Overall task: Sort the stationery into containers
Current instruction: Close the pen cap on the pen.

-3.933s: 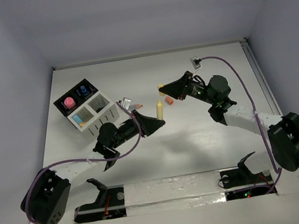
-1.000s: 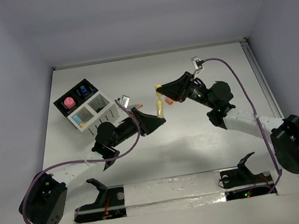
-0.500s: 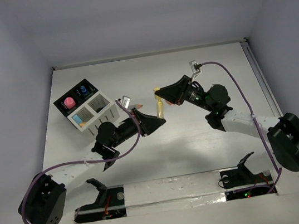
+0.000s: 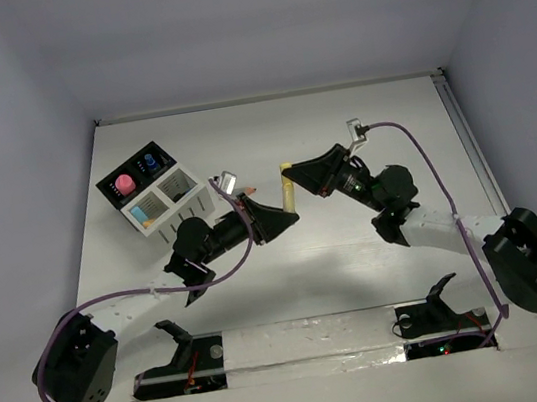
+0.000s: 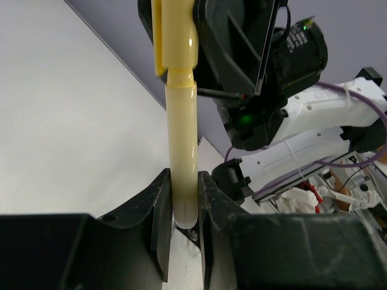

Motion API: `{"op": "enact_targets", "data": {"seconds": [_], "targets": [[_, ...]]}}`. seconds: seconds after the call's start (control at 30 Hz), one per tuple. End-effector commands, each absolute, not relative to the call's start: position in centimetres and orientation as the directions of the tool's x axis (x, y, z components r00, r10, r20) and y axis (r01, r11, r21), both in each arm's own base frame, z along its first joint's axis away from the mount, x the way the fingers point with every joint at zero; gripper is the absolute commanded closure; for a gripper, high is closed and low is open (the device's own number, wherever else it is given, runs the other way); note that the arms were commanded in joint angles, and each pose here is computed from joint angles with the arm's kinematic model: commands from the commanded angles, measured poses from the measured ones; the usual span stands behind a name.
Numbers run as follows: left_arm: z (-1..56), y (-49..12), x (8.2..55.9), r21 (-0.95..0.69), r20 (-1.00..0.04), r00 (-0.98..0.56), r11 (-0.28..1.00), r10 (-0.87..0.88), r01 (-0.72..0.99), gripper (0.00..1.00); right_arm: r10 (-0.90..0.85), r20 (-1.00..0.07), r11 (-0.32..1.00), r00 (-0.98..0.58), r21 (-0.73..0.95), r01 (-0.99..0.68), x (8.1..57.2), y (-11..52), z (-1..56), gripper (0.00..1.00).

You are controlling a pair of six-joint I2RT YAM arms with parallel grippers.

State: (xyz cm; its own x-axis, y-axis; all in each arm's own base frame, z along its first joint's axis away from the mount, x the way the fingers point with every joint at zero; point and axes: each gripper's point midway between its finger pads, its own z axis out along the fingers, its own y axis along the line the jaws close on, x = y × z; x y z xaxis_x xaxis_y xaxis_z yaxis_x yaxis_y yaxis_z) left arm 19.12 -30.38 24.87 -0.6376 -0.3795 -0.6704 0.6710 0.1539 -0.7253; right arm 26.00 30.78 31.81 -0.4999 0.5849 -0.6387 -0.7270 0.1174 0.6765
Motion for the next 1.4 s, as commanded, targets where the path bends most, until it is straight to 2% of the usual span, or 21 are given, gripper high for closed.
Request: {"op": "enact_targets", "data": {"seconds": [0.0,0.3,0.83,1.17,1.37], "targets": [[32.2,-29.6,19.8,-0.608,-0.706,-0.481,0.096,-0.519,0.788,1.0,0.578,-0.644,0.037,-0.501,0.634,-0.772,23.3,31.0,33.0,0.99],[33.5,-29.0,19.6,-0.588,-0.699,-0.448,0.091,-0.557,0.804,1.0,0.584,-0.631,0.002,-0.511,0.63,-0.777,22.6,31.0,33.8,0.99],[37.8,-28.0,20.0,-0.497,-0.727,-0.319,0.145,-0.609,0.856,1.0,0.505,-0.616,-0.034,-0.605,0.686,-0.727,20.6,33.0,30.4,0.99],[41.3,-26.3,19.3,-0.445,-0.721,-0.244,0.163,-0.649,0.881,1.0,0.369,-0.664,0.054,-0.65,0.714,-0.698,19.1,33.7,26.3,1.0],[43.8,-25.0,18.7,-0.415,-0.713,-0.196,0.18,-0.673,0.892,1.0,0.265,-0.641,0.099,-0.72,0.761,-0.641,17.4,33.6,21.9,1.0]]}}
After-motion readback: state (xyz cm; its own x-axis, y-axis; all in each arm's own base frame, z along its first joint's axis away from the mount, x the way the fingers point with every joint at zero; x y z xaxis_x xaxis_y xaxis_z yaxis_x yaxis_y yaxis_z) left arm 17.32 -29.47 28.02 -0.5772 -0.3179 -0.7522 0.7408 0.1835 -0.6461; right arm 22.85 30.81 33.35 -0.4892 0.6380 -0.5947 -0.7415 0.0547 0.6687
